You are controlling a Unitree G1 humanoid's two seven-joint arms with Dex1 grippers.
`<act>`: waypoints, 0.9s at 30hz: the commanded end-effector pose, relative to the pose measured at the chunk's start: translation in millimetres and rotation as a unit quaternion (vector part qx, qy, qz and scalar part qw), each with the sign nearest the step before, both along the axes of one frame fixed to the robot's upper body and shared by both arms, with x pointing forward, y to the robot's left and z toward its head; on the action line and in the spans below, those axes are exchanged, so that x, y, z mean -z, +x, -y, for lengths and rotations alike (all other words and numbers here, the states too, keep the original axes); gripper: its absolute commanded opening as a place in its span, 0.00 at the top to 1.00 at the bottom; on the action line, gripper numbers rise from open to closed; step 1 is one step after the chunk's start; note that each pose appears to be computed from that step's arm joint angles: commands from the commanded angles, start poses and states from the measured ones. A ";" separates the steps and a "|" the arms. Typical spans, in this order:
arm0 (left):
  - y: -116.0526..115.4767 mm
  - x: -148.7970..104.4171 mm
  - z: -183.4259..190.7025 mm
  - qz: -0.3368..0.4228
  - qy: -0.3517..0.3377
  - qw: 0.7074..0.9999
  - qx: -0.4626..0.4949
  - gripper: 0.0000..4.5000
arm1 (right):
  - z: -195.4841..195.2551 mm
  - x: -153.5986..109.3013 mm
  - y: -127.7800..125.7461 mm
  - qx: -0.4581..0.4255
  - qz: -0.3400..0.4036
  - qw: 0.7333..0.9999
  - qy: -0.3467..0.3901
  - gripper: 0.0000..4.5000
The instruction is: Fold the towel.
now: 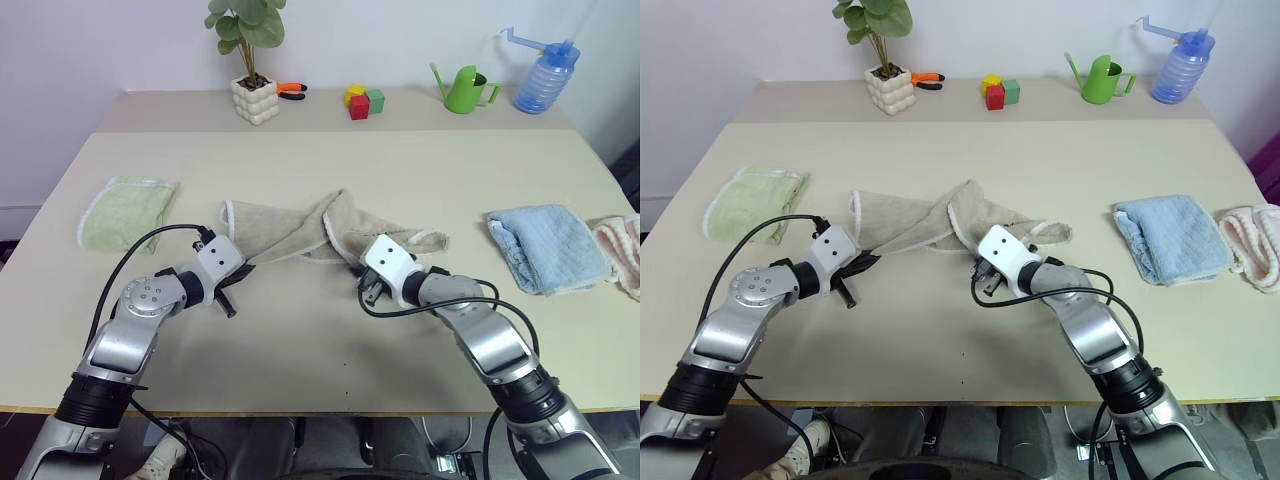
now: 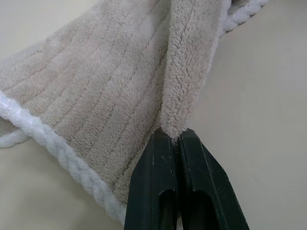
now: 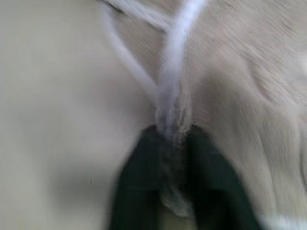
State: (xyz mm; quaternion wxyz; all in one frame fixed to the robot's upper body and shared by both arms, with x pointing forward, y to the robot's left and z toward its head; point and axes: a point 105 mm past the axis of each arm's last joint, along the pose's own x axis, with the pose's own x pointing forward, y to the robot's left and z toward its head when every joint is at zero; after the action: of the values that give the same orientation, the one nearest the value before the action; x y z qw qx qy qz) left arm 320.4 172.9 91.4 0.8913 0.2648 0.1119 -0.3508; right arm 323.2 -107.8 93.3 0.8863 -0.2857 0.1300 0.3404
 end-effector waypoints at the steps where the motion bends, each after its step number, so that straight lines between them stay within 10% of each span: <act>1: 0.4 -7.9 -1.7 0.019 -0.004 1.000 0.000 1.00 | 13.8 -27.2 -5.4 -0.002 0.038 0.999 -0.009 0.98; 9: 8.4 -26.7 -20.6 0.039 -0.036 0.998 -0.025 1.00 | 48.6 -73.9 -7.0 -0.049 0.079 0.995 -0.020 0.98; 20: 104.1 -162.2 -46.3 0.223 -0.110 0.959 -0.137 1.00 | 128.4 -180.2 97.7 0.112 0.279 0.949 -0.093 0.98; 27: 124.8 -231.6 -65.4 0.317 -0.127 0.921 -0.189 1.00 | 132.3 -246.8 111.8 0.144 0.385 0.909 -0.074 0.98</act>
State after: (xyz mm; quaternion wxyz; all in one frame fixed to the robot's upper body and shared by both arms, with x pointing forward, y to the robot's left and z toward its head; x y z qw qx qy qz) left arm 449.8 217.0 307.7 0.9560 0.2201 -0.1524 -0.1201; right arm 439.7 -233.2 320.7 0.8827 -0.4451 -0.1250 0.0839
